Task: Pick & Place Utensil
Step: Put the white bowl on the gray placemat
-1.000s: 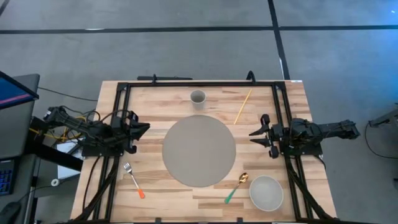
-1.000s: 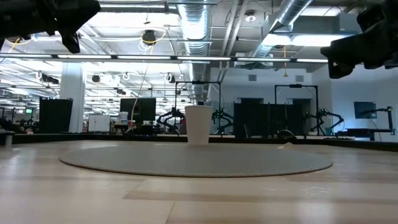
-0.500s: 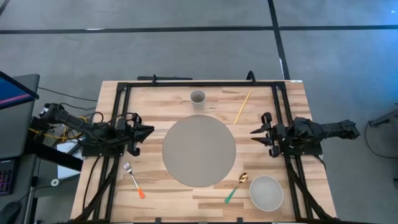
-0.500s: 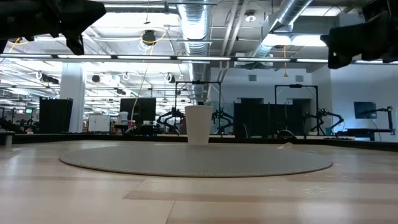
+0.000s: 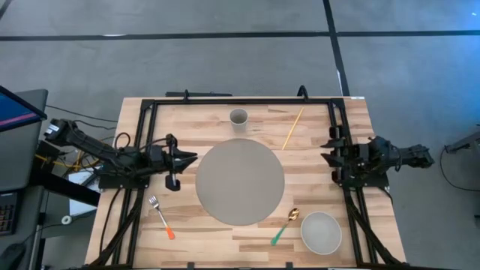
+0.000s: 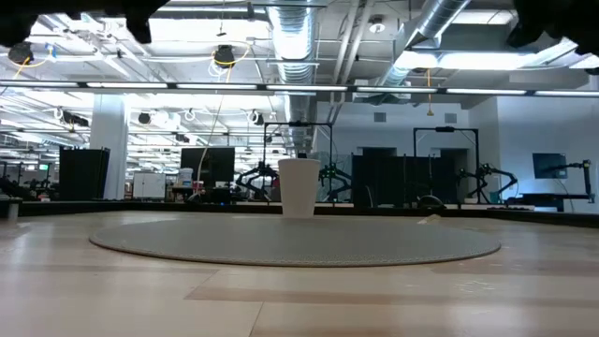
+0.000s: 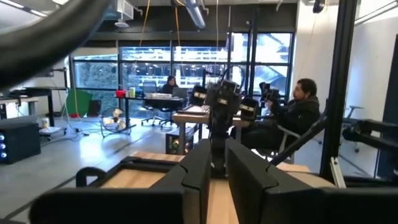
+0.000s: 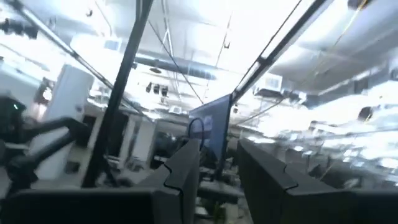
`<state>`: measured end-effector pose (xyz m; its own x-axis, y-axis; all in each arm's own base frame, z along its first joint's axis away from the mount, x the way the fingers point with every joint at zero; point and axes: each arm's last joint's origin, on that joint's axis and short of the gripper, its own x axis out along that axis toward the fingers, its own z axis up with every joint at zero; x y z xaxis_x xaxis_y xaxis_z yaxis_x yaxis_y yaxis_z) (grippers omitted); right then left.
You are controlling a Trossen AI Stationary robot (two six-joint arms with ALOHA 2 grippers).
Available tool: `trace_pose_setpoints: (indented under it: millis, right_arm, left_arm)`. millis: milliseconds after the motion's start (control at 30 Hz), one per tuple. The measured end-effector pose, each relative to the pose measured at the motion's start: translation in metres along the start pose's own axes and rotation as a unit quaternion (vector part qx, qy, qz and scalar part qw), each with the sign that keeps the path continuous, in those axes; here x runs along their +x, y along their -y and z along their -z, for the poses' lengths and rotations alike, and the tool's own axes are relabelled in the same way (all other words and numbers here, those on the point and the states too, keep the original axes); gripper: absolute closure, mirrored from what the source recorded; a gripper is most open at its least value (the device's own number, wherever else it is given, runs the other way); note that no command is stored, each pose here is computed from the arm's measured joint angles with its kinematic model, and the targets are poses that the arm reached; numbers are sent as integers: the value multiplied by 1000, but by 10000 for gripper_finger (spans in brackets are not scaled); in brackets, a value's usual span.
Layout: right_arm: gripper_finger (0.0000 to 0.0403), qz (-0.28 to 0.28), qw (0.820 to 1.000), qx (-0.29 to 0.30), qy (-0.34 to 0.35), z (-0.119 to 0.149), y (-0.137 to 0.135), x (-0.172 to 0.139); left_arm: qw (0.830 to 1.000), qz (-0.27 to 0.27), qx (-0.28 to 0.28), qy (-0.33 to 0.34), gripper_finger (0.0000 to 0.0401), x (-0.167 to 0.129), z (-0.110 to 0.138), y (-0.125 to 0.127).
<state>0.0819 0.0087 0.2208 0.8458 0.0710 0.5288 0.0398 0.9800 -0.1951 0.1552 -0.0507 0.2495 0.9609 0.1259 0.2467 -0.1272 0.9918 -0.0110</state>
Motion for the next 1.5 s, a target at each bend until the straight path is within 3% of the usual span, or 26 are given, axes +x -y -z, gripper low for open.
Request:
trace_pose_setpoints:
  millis: [100, 233, 433, 533, 700, 900, 967, 1033, 1200, 1333, 1500]
  right_arm:
    - [299, -5, 999, 29, -21, 4, -1, 0]
    - [278, -28, 992, 65, -102, 19, -6, -1]
    - [211, -99, 965, 151, -189, 6, -12, 11]
    - [189, -131, 941, 165, -264, -6, -15, 20]
    - [185, -170, 877, 179, -412, -11, -27, 36]
    - [197, -192, 803, 209, -523, -7, -51, 55]
    - [199, -185, 768, 230, -568, -1, -62, 58]
    - [199, -174, 722, 249, -622, 8, -73, 56]
    - [199, -143, 623, 229, -734, 29, -98, 43]
    - [203, -141, 584, 191, -777, 44, -112, 35]
    - [206, -140, 554, 159, -805, 58, -122, 30]
  left_arm:
    - [1000, 0, -3, -1, 326, 5, -3, 2]
    - [1000, 1, -5, -8, 298, 7, -1, 4]
    - [999, 13, -23, -21, 272, 10, 5, 8]
    - [999, 13, -22, -25, 274, 11, 6, 8]
    - [998, 12, -55, -26, 279, 11, 6, 8]
    - [998, 11, -56, -25, 279, 11, 6, 8]
    - [998, 11, -57, -23, 279, 11, 6, 8]
    - [998, 11, -57, -23, 279, 11, 6, 8]
    - [998, 15, -57, -22, 280, 11, 6, 8]
    - [998, 26, -57, -21, 280, 11, 6, 9]
    - [998, 26, -57, -21, 280, 11, 6, 9]
